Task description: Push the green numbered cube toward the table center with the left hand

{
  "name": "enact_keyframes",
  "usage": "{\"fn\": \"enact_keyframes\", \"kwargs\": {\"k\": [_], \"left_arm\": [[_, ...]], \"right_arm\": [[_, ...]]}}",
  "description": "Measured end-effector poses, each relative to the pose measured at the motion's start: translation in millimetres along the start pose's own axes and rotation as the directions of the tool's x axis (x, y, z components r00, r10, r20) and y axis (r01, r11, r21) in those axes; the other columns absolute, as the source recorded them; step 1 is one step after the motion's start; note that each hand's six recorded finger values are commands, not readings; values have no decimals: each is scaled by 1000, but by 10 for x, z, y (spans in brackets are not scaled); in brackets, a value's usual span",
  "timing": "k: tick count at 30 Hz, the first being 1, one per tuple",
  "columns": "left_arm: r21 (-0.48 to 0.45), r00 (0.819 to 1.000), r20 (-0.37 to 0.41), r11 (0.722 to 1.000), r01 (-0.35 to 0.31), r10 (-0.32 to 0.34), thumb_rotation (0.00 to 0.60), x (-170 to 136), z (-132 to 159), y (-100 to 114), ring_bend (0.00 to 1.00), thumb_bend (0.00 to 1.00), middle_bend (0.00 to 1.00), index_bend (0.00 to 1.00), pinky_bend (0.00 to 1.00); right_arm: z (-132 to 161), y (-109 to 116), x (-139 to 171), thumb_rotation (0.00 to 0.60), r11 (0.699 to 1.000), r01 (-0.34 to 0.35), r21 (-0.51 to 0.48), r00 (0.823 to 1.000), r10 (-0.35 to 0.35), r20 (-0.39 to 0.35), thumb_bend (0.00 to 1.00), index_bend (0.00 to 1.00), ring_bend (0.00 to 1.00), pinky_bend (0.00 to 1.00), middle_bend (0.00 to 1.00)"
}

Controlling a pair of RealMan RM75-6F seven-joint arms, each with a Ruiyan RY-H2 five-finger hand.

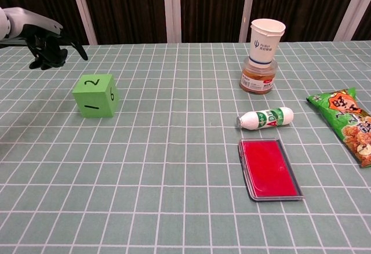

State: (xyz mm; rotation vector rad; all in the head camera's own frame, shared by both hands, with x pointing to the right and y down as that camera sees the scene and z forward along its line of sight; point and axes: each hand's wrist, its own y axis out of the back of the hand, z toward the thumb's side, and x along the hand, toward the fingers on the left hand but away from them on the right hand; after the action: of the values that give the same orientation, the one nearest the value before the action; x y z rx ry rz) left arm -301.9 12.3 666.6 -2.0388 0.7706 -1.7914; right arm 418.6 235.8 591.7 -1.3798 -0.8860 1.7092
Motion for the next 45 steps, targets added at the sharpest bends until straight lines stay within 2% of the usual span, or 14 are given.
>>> {"fn": "enact_keyframes", "kwargs": {"k": [17, 26, 45], "left_arm": [[28, 999, 15, 998, 49, -50, 600, 123, 96, -248, 690, 1000, 852, 219, 715], [53, 998, 10, 996, 69, -70, 600, 135, 58, -320, 690, 1000, 852, 219, 716], [66, 996, -23, 994, 86, -84, 600, 66, -83, -298, 691, 1000, 852, 220, 715]], "right_arm": [[-20, -9, -8, 600, 1000, -5, 2, 1000, 5, 12, 45, 65, 33, 0, 0], [-22, -2, -2, 600, 1000, -5, 1, 1000, 5, 14, 45, 65, 33, 0, 0], [-13, -6, 10, 600, 1000, -16, -9, 1000, 16, 14, 45, 66, 33, 0, 0]]}}
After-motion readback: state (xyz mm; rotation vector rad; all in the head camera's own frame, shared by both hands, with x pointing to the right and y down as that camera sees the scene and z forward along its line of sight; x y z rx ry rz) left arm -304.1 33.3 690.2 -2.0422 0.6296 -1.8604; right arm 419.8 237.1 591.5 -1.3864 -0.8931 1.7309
